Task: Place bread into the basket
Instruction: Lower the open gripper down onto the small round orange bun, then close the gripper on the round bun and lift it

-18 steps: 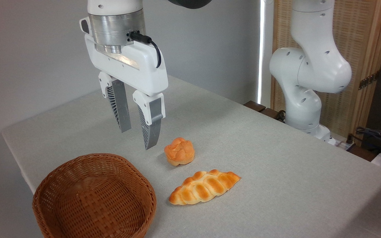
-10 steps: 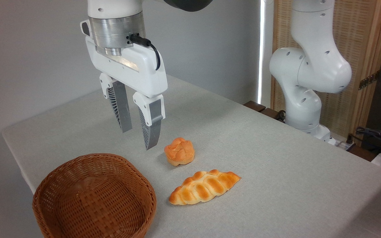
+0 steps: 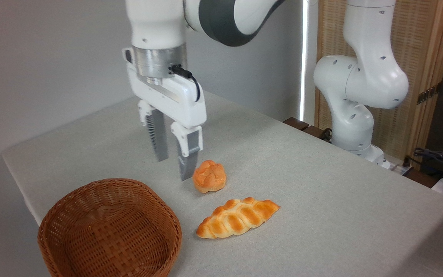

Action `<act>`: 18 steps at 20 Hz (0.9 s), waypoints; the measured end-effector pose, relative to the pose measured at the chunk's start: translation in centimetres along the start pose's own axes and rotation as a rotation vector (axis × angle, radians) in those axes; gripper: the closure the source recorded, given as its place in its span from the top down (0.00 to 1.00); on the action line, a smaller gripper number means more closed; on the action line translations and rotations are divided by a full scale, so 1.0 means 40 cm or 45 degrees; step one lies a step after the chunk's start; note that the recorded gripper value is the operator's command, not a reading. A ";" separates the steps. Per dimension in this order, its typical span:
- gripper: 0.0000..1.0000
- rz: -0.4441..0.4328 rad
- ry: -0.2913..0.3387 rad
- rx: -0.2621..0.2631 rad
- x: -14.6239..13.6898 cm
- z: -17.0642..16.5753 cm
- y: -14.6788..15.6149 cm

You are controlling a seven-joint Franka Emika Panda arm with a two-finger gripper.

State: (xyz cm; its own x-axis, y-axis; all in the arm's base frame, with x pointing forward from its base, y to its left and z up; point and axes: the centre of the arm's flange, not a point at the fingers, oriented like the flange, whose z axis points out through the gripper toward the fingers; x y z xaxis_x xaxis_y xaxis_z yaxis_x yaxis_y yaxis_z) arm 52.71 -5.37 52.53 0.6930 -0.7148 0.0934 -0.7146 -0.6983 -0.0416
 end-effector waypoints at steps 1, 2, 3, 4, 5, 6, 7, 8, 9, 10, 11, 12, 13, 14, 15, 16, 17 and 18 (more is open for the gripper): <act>1.00 0.022 -0.021 -0.015 -0.007 0.022 0.037; 1.00 0.041 -0.039 -0.030 -0.012 0.041 0.068; 1.00 0.060 -0.059 -0.045 -0.017 0.063 0.097; 1.00 0.077 -0.080 -0.062 -0.022 0.087 0.122; 1.00 0.089 -0.099 -0.077 -0.027 0.109 0.140; 1.00 0.096 -0.121 -0.094 -0.034 0.134 0.154; 1.00 0.105 -0.141 -0.110 -0.041 0.157 0.165; 1.00 0.121 -0.160 -0.127 -0.051 0.181 0.174; 1.00 0.131 -0.176 -0.141 -0.060 0.202 0.181; 1.00 0.135 -0.184 -0.148 -0.066 0.217 0.186; 0.95 0.138 -0.190 -0.152 -0.071 0.229 0.190; 0.81 0.140 -0.195 -0.156 -0.074 0.236 0.193; 0.68 0.140 -0.199 -0.159 -0.077 0.242 0.195; 0.52 0.143 -0.201 -0.161 -0.078 0.246 0.197; 0.40 0.151 -0.201 -0.162 -0.079 0.248 0.198; 0.31 0.162 -0.202 -0.164 -0.079 0.249 0.199; 0.27 0.172 -0.202 -0.165 -0.080 0.250 0.199; 0.27 0.177 -0.202 -0.166 -0.080 0.251 0.200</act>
State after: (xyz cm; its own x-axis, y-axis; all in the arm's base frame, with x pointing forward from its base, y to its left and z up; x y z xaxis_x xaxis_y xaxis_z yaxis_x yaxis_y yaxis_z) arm 45.74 -9.04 41.92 0.5863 -0.8077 -0.0622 -0.8030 -0.5896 0.0868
